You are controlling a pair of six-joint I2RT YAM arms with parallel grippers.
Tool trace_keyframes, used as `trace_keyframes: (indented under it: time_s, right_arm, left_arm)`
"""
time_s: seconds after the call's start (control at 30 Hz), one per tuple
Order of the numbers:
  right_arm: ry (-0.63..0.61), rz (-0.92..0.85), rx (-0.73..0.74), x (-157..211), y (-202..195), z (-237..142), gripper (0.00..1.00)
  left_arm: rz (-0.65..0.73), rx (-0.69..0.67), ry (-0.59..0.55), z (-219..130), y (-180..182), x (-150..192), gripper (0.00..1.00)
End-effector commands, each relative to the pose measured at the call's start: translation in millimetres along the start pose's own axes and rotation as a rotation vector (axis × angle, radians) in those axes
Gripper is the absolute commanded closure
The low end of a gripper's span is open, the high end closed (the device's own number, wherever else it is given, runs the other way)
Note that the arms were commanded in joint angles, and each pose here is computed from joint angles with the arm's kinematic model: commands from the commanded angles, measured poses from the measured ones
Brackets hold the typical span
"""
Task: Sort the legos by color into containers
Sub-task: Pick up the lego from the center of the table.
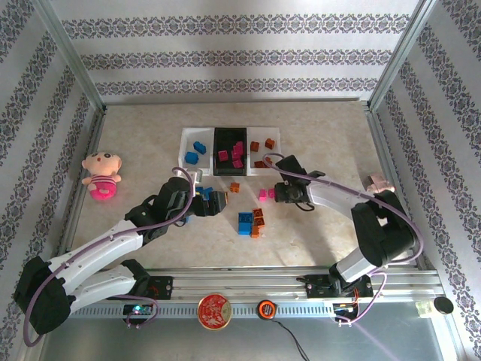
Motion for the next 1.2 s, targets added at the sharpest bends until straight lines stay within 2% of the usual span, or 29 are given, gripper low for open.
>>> trace_keyframes:
  time_s: [0.0, 0.3, 0.37, 0.47, 0.57, 0.63, 0.73, 0.9, 1.03, 1.17]
  right_arm:
    - [-0.005, -0.044, 0.022, -14, 1, 4, 0.47]
    - [0.034, -0.059, -0.007, -12, 7, 16, 0.69]
    - [0.038, -0.057, -0.003, -7, 5, 17, 0.69]
    - [0.053, -0.054, 0.008, -1, 2, 20, 0.63]
    - [0.061, -0.05, 0.001, -1, 3, 22, 0.63]
    - [0.067, -0.048, -0.007, 0, 4, 22, 0.65]
    - [0.063, -0.046, -0.022, -1, 6, 19, 0.75]
    - [-0.061, -0.068, -0.082, -15, 20, -25, 0.86]
    - [-0.223, -0.15, -0.213, -46, 62, -81, 0.88]
    - [-0.302, -0.194, -0.341, -89, 110, -103, 0.87]
  left_arm:
    - [-0.004, -0.036, 0.018, -2, 8, 7, 0.0]
    - [0.0, -0.066, 0.012, -9, 16, 9, 0.0]
    - [0.005, -0.075, 0.01, -10, 18, 9, 0.0]
    - [0.012, -0.086, 0.006, -12, 20, 8, 0.0]
    - [0.021, -0.094, 0.007, -13, 21, 8, 0.0]
    - [0.026, -0.101, 0.003, -14, 21, 7, 0.0]
    - [0.029, -0.111, -0.006, -18, 22, 5, 0.0]
    - [0.043, -0.135, -0.032, -25, 29, 4, 0.0]
    - [0.051, -0.133, -0.042, -28, 32, 6, 0.0]
    - [0.045, -0.13, -0.047, -29, 36, 9, 0.0]
Point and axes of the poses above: each hand's point on the last joint's axis, 136 mm out from that joint toward the fingers, its own z axis out along the fingers, its own y axis along the line the jaws close on, x = y × z, the point moved 2 cm from there along -z, back along the fingers, and after that the axes turned 9 degrees about -z, right-handed, at the moved point
